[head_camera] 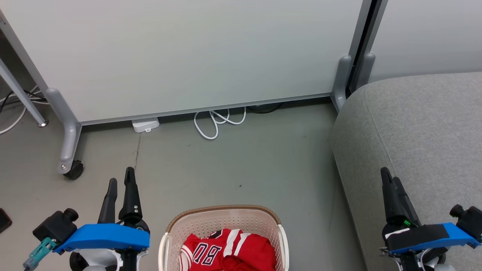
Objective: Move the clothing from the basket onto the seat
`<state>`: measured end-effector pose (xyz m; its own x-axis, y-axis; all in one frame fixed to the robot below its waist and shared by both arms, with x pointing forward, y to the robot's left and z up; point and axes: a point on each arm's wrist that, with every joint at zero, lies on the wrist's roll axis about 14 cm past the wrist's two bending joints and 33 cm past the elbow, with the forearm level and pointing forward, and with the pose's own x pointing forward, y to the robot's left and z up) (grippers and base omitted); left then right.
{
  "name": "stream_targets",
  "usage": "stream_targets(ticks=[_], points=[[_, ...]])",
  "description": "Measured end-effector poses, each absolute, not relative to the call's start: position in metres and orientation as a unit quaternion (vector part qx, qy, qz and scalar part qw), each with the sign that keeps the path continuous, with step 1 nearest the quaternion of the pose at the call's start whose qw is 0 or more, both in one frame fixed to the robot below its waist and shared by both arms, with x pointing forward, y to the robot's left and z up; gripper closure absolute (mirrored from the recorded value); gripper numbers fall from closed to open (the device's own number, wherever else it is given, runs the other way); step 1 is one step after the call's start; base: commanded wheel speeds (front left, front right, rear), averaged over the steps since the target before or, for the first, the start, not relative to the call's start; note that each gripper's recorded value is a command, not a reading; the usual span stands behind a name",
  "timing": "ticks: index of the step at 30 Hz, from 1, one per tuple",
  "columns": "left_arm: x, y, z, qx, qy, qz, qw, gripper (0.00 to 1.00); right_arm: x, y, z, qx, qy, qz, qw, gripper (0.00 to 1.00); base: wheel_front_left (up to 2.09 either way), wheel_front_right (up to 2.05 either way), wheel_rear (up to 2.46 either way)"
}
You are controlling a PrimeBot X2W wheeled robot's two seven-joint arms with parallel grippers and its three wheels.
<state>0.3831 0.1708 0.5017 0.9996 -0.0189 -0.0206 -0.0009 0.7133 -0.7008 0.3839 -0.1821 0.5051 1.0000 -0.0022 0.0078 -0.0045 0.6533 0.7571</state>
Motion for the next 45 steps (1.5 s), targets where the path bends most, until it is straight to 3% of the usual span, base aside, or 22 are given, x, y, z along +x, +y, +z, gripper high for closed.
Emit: stream_targets(ticks=[20,45], points=[[0.385,0.154,0.509,-0.241,-0.003,-0.037,0.97,0.0,0.385,-0.172,0.508,0.294,-0.014,0.021,0.956,0.0,0.0,0.0,0.0],[0.385,0.137,0.511,-0.117,-0.021,-0.07,0.99,0.0,0.386,-0.158,0.512,0.182,-0.029,0.048,0.982,0.0,0.0,0.0,0.0]])
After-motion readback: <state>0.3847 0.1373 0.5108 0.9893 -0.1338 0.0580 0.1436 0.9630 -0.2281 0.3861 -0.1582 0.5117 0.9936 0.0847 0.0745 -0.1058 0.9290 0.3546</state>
